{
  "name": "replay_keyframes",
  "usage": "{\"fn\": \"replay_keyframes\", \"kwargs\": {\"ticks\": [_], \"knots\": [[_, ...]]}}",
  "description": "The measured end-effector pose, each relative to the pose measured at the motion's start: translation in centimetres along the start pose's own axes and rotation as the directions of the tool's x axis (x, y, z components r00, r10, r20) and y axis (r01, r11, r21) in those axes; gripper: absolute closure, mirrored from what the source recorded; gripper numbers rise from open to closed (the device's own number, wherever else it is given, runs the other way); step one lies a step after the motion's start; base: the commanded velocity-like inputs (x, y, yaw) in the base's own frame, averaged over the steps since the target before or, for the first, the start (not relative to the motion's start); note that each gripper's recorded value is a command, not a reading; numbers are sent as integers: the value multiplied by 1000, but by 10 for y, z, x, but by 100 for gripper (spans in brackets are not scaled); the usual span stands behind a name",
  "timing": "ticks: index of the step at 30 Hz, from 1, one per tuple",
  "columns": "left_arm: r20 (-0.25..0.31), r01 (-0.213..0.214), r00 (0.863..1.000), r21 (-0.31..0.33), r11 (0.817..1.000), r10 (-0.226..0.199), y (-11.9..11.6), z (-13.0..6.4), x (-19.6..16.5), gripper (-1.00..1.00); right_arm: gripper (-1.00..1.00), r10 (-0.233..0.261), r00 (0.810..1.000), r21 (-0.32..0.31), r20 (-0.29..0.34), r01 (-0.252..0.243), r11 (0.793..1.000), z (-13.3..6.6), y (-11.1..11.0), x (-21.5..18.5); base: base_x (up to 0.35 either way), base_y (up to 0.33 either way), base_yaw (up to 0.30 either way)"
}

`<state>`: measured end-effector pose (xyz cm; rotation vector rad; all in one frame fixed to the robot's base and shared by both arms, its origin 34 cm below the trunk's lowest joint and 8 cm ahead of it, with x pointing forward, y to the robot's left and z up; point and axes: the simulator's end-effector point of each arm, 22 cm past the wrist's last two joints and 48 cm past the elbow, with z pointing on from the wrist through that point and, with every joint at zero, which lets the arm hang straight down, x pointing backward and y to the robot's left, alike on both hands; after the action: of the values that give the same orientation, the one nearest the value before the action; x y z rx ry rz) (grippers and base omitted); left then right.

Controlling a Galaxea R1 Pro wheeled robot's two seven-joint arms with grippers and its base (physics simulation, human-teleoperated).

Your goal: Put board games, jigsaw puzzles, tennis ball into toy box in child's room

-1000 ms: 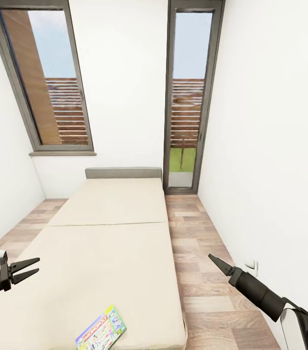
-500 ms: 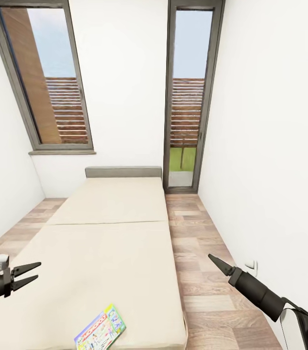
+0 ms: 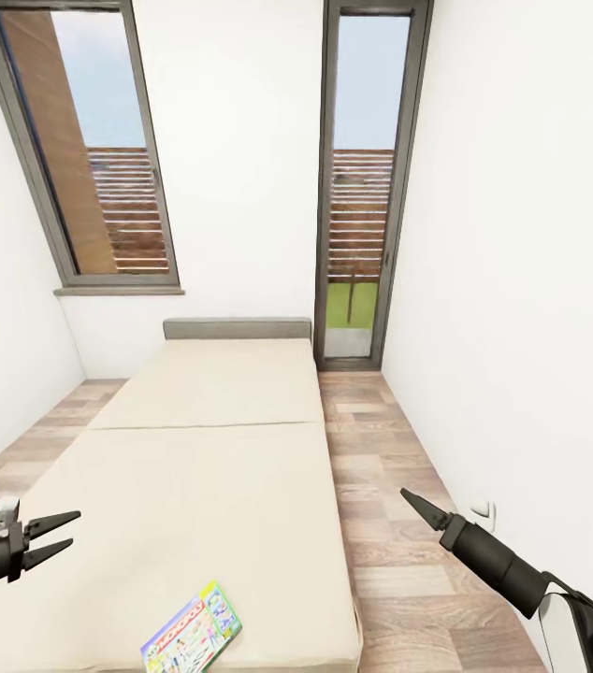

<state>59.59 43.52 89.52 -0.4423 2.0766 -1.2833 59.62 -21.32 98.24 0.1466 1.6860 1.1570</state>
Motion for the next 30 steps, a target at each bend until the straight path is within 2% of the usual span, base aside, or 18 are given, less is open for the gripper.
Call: {"fn": "replay_keyframes", "kwargs": {"ticks": [23,27,30], "knots": [[6,4,1000,4,1000,-4,30,9,9,-100,-100,18,1000,-9,-7,-19,1000,2,-25,26,-19,0,0],[6,4,1000,4,1000,-4,36,11,12,-100,-100,36,999,-7,-10,-36,999,2,-34,34,-233,0,0],[6,4,1000,4,1000,-4,40,12,13,-100,-100,71,997,0,-19,-71,997,2,-45,46,-164,0,0]]}}
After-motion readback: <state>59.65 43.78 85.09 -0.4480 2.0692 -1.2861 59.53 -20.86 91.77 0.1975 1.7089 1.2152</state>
